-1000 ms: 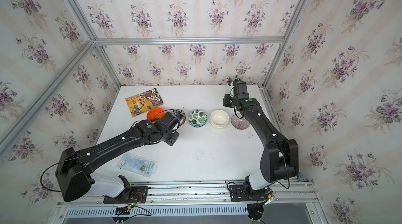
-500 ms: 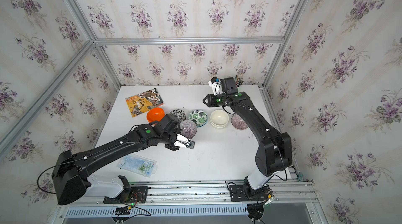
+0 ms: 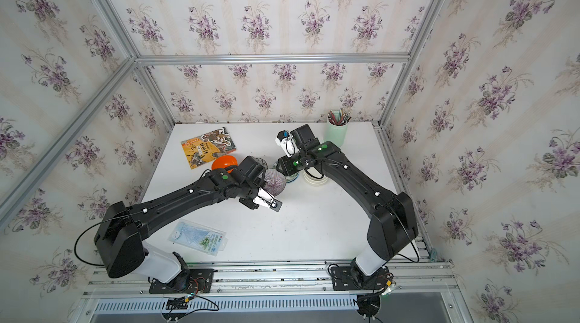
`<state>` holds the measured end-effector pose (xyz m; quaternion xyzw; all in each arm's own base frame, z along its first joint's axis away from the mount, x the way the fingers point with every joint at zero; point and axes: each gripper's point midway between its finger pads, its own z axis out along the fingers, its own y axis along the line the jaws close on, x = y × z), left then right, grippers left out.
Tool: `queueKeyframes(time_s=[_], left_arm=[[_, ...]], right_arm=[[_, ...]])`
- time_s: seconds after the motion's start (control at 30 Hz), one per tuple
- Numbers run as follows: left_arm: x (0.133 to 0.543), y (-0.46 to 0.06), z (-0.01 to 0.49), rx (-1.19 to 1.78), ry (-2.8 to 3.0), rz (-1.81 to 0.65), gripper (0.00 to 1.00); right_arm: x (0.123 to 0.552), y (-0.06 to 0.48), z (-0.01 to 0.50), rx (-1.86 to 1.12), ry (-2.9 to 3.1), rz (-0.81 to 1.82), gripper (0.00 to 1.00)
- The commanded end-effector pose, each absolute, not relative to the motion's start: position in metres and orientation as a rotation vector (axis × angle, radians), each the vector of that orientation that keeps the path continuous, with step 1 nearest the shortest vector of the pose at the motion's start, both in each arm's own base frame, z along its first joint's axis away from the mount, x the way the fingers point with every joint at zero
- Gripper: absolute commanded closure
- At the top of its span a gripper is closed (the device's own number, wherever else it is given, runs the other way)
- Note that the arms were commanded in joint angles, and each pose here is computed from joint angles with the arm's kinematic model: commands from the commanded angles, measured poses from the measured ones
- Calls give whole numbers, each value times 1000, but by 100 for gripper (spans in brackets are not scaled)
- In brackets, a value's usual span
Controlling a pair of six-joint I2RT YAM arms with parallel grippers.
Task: Stack the bowls
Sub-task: Pick up the bowl from the center of the board.
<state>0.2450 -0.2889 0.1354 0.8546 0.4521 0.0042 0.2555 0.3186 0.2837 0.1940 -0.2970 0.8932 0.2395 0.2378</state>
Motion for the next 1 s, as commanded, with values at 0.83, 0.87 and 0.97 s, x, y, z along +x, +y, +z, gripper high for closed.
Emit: queueKeyframes(time_s=[0.83,0.87,0.97], left_arm=[[286,-328,219,1817,1220,37,3],[282,-331,225,1797,1217,-2,4],[266,-331,266,1690,1164,-103,3]], right_arm=[[344,288,167,-718,2519,521,96],[349,287,167,-697,2526,524,97],[363,283,173,-639,2521,553,97]])
